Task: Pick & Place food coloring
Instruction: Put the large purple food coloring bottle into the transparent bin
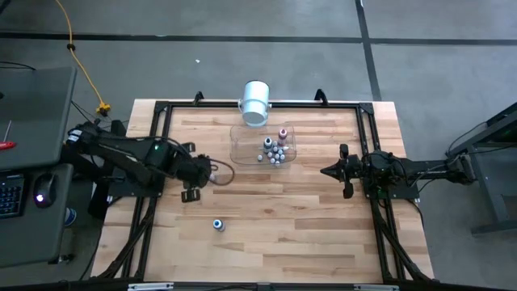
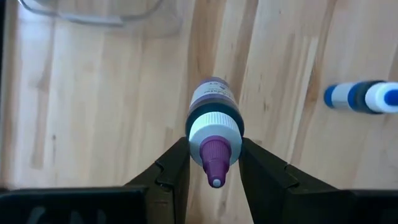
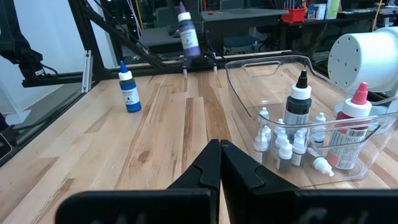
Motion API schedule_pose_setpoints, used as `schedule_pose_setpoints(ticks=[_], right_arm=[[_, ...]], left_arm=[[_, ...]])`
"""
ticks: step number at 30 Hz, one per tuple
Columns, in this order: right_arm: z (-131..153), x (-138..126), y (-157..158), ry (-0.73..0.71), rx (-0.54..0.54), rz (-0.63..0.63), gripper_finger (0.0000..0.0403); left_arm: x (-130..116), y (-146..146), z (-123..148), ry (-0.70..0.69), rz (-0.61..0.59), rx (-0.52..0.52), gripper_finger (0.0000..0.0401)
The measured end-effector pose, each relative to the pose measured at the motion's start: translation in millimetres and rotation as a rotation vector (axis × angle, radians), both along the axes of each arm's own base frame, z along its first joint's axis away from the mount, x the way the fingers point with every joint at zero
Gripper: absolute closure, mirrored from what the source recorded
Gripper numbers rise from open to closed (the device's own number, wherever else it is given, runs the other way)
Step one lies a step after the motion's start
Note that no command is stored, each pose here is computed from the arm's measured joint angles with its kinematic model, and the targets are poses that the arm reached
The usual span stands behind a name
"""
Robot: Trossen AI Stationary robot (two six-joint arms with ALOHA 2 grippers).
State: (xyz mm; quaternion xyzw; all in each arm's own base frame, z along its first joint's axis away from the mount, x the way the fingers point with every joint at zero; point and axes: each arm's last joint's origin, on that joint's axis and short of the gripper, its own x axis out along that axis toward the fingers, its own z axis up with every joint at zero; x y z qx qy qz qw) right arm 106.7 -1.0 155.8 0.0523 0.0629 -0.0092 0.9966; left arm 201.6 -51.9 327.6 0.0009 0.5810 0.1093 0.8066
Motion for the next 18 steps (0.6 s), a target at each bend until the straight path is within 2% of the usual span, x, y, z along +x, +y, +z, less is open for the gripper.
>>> schedule_pose_setpoints(ticks=[10,18], right_arm=[[0.1,0.0,0.0,0.0,0.0,0.0,0.0402],[0.1,0.0,0.0,-0.001,0.0,0.0,0.0402]], left_arm=[[22.0,29.0,19.0,-0.012,-0.049,0.056,0.0288],[57.9,46.4,19.9,0.052,-0.102,0.188,0.0288]])
